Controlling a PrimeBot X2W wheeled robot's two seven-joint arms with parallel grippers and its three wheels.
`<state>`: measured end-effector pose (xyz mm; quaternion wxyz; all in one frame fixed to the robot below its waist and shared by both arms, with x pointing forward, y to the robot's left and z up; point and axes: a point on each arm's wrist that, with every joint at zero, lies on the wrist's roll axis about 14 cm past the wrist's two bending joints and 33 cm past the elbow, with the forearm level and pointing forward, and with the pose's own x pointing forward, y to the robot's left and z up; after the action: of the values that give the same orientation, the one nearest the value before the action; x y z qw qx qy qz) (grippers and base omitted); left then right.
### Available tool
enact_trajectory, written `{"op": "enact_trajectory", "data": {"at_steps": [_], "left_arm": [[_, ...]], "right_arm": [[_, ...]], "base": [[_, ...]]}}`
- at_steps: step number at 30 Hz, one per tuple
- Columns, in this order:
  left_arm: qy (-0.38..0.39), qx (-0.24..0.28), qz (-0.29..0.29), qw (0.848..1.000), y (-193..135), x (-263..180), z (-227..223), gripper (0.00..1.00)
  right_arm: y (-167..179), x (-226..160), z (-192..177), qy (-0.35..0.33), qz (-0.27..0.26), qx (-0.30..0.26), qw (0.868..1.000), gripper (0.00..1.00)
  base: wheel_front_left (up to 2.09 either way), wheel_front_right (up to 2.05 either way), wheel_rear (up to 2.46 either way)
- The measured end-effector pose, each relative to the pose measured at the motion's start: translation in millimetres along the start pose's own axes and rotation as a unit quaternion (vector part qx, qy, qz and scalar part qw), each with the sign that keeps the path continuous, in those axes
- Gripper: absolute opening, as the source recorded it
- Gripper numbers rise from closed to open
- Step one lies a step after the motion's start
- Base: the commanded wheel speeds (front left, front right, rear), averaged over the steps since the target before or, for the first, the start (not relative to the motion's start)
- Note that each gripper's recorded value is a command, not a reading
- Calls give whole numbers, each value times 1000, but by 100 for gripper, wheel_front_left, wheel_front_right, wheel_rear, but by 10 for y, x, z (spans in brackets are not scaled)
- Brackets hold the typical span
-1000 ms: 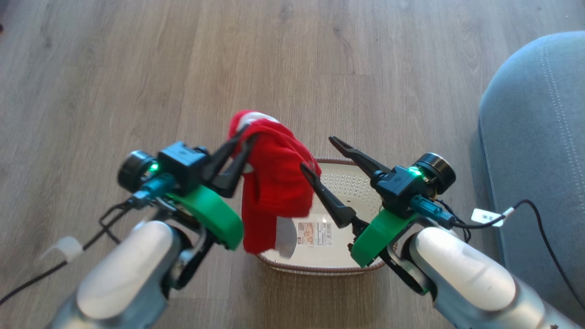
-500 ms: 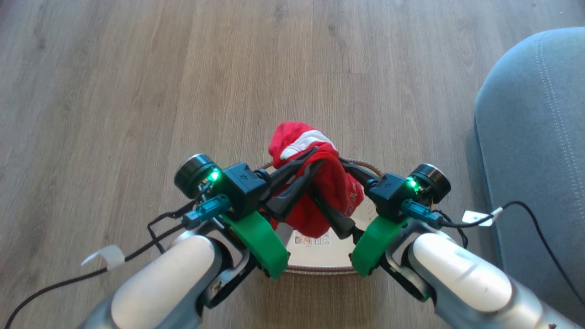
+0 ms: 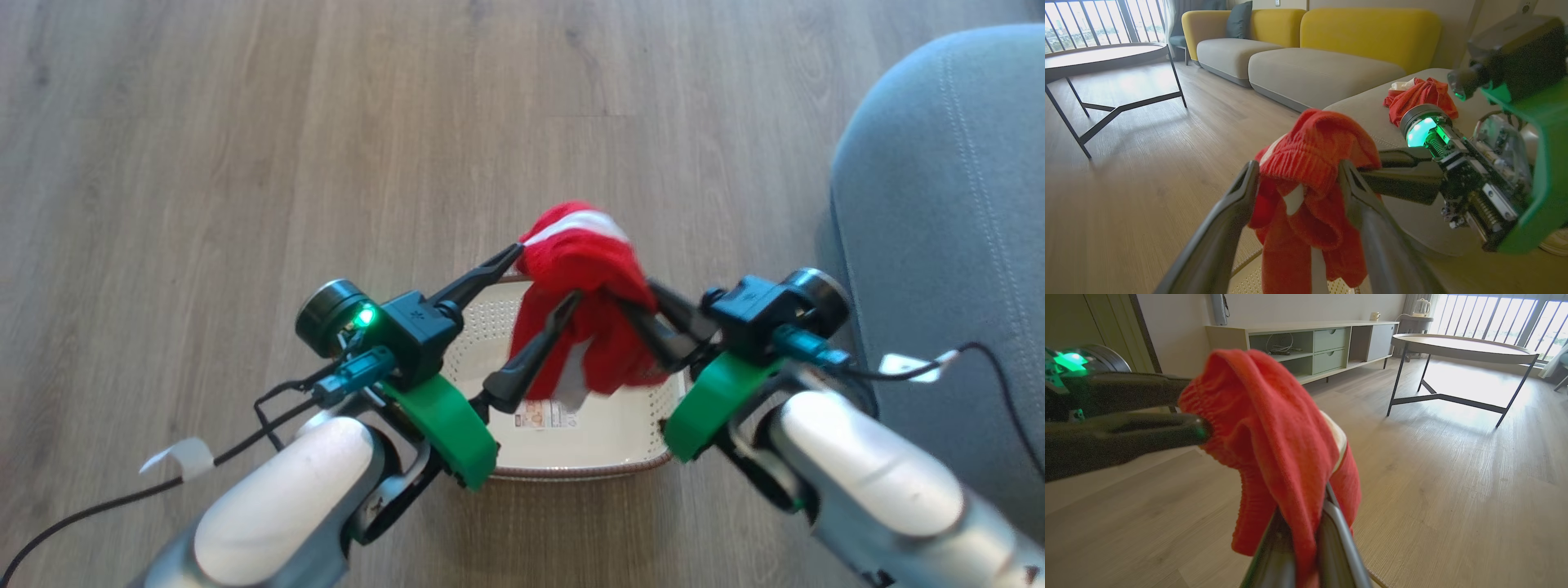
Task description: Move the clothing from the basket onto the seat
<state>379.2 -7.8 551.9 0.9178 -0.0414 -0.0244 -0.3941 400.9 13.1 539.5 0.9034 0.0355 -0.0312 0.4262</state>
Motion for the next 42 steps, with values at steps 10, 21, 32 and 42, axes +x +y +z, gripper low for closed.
{"op": "enact_trajectory", "data": {"at_steps": [10,21,32,42], "left_arm": [[2,-15,-28,999,-76,174,-157,100],[3,-53,-103,993,-485,509,-320,100],[37,-101,-114,988,-494,634,-683,100],[66,-128,-40,989,4,631,-1109,100]], "right_arm": [[-569,-391,291,-39,-99,-13,994,0],[-955,-1184,345,-36,-231,-13,972,0],[-1377,-1425,91,-19,-312,29,950,0],[-2597,-1157,180,-67,-391,82,914,0]], "base": [[0,0,0],[0,0,0],[0,0,0],[0,0,0]]}}
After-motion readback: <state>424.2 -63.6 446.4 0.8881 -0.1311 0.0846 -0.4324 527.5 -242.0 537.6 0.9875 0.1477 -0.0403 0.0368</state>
